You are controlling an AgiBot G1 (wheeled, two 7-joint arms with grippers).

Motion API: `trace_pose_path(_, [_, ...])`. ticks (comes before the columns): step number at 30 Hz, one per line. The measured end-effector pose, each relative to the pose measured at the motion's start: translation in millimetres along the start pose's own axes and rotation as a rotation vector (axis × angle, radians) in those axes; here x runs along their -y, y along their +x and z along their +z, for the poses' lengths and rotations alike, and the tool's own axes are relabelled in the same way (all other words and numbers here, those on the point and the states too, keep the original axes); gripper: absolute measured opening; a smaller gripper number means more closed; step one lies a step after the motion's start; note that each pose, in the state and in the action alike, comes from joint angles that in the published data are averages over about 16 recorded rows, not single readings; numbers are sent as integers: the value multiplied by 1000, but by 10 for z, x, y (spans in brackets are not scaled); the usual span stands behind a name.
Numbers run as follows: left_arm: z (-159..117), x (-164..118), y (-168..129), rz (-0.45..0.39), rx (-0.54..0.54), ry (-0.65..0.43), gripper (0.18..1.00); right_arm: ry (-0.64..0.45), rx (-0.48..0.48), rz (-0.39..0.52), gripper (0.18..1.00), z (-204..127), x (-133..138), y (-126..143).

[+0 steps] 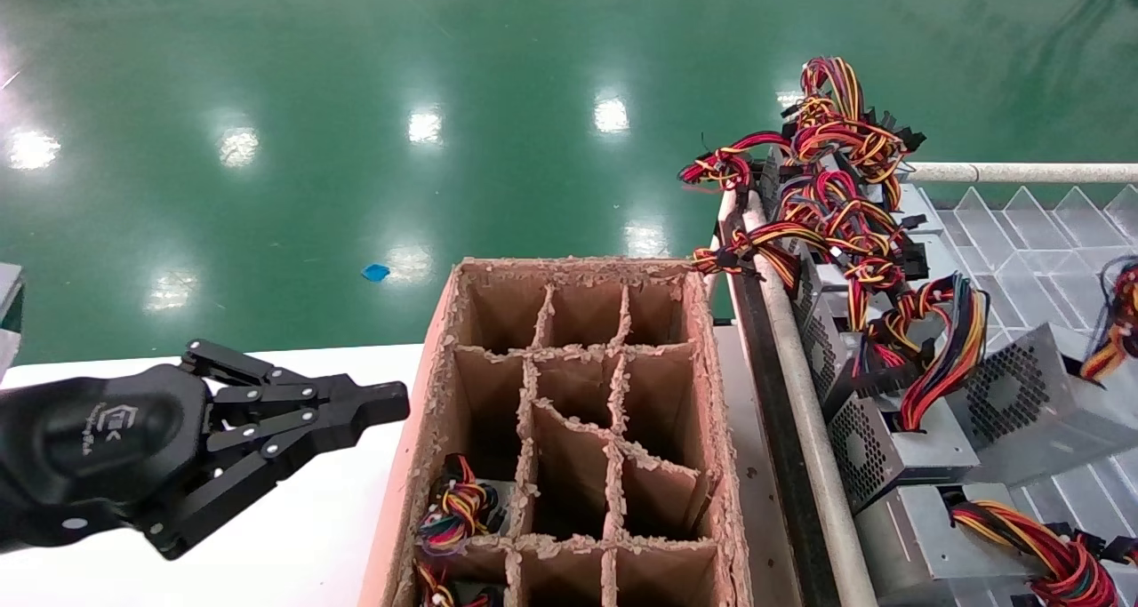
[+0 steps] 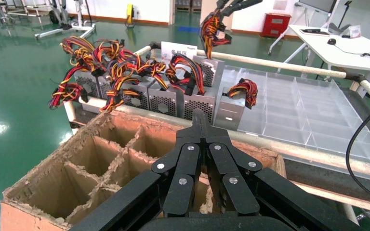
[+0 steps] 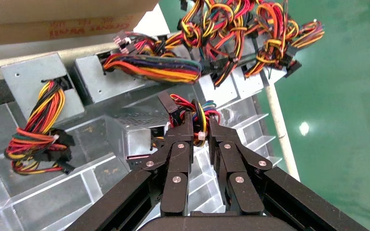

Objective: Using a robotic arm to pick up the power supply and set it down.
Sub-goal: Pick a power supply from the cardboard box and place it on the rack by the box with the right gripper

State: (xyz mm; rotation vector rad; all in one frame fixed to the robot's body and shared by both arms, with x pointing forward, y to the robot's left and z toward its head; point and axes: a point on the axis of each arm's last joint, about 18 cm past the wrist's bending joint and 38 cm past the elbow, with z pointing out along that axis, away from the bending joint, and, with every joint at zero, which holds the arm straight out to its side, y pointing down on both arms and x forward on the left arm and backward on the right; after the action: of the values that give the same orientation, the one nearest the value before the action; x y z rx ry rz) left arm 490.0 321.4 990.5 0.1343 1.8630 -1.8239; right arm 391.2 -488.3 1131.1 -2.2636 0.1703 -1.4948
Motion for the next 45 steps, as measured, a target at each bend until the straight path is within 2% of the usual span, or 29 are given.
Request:
trace_pose_path(17, [0, 0, 0, 0, 0, 0, 191, -12, 19, 14, 232, -40, -13, -168])
trace_pose_path(29, [0, 0, 0, 0, 0, 0, 191, -8, -31, 15, 232, -169, -30, -159])
trace_pose_path(45, [0, 0, 0, 0, 0, 0, 191, 87, -82, 46, 232, -297, -93, -279])
